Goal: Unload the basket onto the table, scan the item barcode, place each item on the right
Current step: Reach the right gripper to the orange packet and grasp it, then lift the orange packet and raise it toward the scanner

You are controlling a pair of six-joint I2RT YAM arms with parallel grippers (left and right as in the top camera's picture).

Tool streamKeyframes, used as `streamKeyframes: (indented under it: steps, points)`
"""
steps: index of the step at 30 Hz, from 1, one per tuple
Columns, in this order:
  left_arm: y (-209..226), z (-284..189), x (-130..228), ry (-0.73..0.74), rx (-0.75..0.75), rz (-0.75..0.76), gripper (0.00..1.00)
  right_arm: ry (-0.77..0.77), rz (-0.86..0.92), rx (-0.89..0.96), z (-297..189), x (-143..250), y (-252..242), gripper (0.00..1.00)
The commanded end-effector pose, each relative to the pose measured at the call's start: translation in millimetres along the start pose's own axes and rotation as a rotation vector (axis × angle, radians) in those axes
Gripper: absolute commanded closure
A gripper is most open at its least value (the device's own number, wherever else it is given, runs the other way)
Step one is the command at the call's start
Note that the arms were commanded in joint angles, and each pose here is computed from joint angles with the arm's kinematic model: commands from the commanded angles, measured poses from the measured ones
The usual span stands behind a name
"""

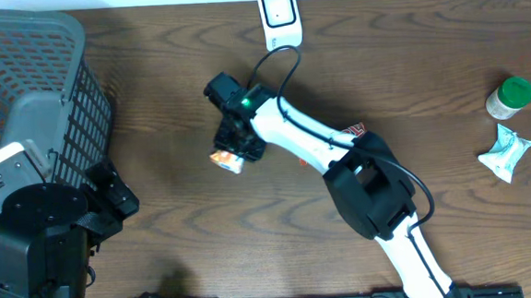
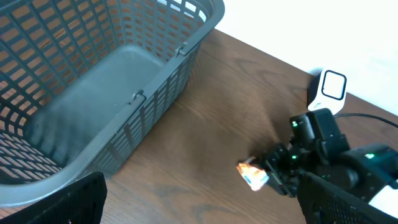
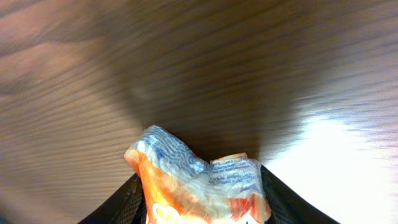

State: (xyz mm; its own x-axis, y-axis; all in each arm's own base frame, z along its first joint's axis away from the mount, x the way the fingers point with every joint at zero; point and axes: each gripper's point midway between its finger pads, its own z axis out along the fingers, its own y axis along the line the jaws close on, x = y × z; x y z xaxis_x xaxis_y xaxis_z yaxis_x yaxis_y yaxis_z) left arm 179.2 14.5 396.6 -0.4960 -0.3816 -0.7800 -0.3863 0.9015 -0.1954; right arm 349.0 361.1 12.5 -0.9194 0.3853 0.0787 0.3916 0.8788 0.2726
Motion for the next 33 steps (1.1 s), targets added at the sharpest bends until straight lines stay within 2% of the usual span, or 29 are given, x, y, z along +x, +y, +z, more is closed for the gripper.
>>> streamKeyframes:
  steps: [1,9,15,18,22,24,30,33]
  points:
    - [1.8,-0.3,-2.0,-0.007,-0.011,-0.007,0.02,-0.032,-0.059,0.078,-6.1,-28.8,-23.3,0.55]
    - [1.8,-0.3,-2.0,-0.007,-0.011,-0.007,0.02,0.033,-0.235,0.167,-42.4,-49.8,-54.1,0.52]
    - [1.8,-0.3,-2.0,-0.007,-0.011,-0.007,0.02,0.258,-0.327,0.058,-68.4,-35.9,-63.5,0.53]
    - [1.8,-0.3,-2.0,-0.007,-0.011,-0.007,0.02,0.331,-0.313,0.032,-78.0,-35.8,-75.6,0.51]
    - [1.8,-0.3,-2.0,-0.007,-0.011,-0.007,0.02,0.296,-0.284,0.109,-79.6,-48.3,-93.3,0.28]
    - [1.8,-0.3,-2.0,-0.007,-0.011,-0.007,0.02,0.269,-0.271,0.141,-78.2,-51.3,-95.6,0.01]
    - [1.8,-0.3,-2.0,-0.007,-0.011,-0.007,0.02,0.215,-0.34,0.128,-67.5,-42.6,-73.3,0.01]
    - [1.8,-0.3,-2.0,-0.007,-0.011,-0.007,0.02,0.173,-0.304,0.174,-60.9,-38.6,-70.0,0.01]
